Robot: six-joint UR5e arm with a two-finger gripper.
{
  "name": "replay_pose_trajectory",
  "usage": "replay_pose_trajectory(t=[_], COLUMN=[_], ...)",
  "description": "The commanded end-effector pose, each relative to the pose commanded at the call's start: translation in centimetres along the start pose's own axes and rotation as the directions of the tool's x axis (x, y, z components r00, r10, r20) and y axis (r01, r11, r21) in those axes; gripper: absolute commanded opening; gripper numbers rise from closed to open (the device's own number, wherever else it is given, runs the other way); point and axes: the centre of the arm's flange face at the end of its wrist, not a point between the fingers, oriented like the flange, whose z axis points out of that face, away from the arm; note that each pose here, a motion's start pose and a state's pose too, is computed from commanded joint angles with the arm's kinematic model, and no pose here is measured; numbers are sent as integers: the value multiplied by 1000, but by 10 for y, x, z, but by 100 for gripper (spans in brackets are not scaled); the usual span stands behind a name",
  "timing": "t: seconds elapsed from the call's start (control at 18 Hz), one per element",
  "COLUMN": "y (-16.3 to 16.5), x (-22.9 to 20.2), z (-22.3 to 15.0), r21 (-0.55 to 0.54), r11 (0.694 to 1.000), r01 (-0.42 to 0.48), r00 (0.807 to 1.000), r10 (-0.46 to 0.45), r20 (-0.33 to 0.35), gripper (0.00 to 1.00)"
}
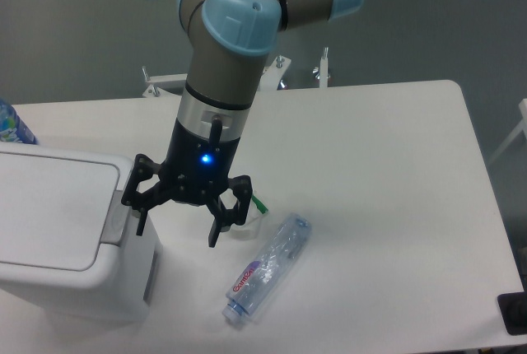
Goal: Open the trash can
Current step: 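Move the open gripper over the table toward the trash bin lid, then lower the gripper onto the bin lid edge and push it open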
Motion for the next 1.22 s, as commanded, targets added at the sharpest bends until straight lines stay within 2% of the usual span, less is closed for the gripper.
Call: replay_pose_trajectory(t=[0.61,0.89,1.22], y=[8,13,20], x=[4,24,28], z=[11,12,18], r21=[-21,-29,-40], r11=[1000,1000,999], r01=[0,-11,-5], r00=[1000,1000,1000], r10=[0,10,4], r20=[-8,-22,-26], gripper=[100,100,100])
